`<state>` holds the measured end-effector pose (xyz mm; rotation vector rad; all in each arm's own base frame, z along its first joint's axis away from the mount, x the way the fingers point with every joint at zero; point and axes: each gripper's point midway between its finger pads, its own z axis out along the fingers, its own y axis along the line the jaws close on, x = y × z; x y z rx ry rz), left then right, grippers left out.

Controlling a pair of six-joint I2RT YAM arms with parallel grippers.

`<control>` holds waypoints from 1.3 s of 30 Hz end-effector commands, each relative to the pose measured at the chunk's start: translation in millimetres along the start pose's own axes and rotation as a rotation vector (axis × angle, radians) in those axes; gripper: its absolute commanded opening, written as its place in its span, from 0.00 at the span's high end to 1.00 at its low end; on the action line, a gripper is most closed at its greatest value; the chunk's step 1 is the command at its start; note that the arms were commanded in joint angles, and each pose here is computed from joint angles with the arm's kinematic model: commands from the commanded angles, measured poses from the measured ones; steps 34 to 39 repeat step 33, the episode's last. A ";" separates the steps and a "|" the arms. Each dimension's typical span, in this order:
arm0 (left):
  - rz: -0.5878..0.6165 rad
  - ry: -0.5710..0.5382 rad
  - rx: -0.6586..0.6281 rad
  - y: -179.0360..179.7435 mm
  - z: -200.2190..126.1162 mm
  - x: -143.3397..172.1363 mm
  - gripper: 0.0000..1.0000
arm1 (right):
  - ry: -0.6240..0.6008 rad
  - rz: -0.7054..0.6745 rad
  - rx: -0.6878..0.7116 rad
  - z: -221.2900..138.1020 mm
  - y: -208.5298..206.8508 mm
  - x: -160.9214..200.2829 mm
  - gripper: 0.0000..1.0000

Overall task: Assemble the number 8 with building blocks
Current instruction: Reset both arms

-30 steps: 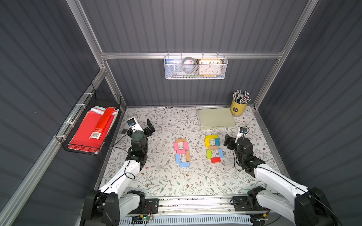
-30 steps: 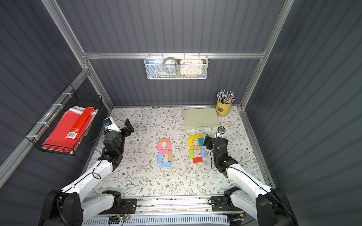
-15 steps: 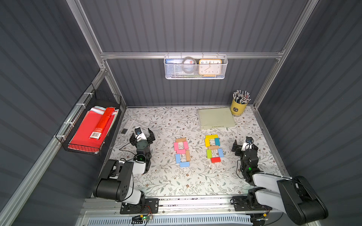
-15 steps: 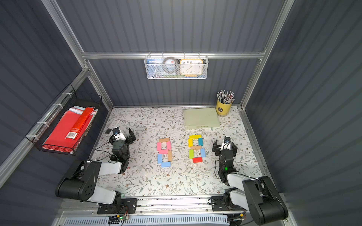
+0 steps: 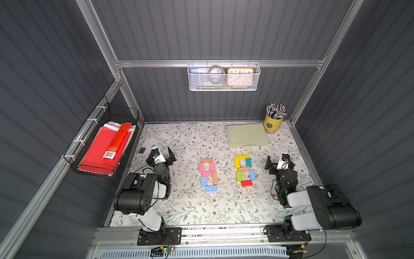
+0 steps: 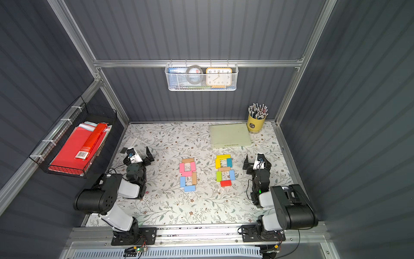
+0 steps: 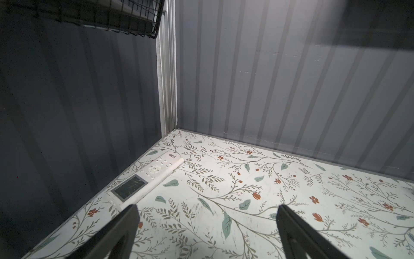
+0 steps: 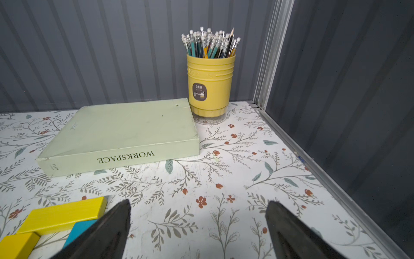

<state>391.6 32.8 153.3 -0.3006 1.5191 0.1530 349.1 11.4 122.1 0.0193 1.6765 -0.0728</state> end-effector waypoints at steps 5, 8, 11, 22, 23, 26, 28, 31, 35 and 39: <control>0.006 -0.009 0.080 -11.0 8.7 -3.1 0.01 | -0.013 0.021 -0.035 12.4 4.4 -10.9 0.01; 0.008 0.003 0.074 -10.4 11.1 -0.9 0.01 | -0.014 0.059 0.054 19.6 -10.9 -11.6 0.01; 0.007 0.005 0.069 -9.6 10.9 -0.3 0.01 | 0.012 0.092 0.118 22.0 -22.3 -8.2 0.01; 0.004 0.002 0.062 -8.1 10.9 -1.0 0.01 | 0.010 0.090 0.119 22.2 -22.6 -8.1 0.01; 0.002 0.003 0.061 -8.0 10.9 -0.8 0.00 | 0.009 0.091 0.121 22.2 -23.0 -8.4 0.01; 0.002 0.003 0.061 -7.9 10.9 -1.0 0.00 | 0.009 0.091 0.118 22.4 -22.4 -8.4 0.01; 0.002 0.004 0.061 -8.1 10.7 -0.4 0.01 | 0.011 0.091 0.119 22.9 -22.8 -8.3 0.01; 0.002 0.003 0.061 -8.1 10.8 -0.7 0.01 | 0.010 0.091 0.120 22.8 -22.8 -8.5 0.01; 0.001 0.001 0.061 -8.1 10.9 -1.7 0.00 | 0.009 0.091 0.120 22.7 -22.8 -8.9 0.01; 0.001 0.001 0.061 -8.1 10.9 -1.7 0.00 | 0.009 0.091 0.120 22.7 -22.8 -8.9 0.01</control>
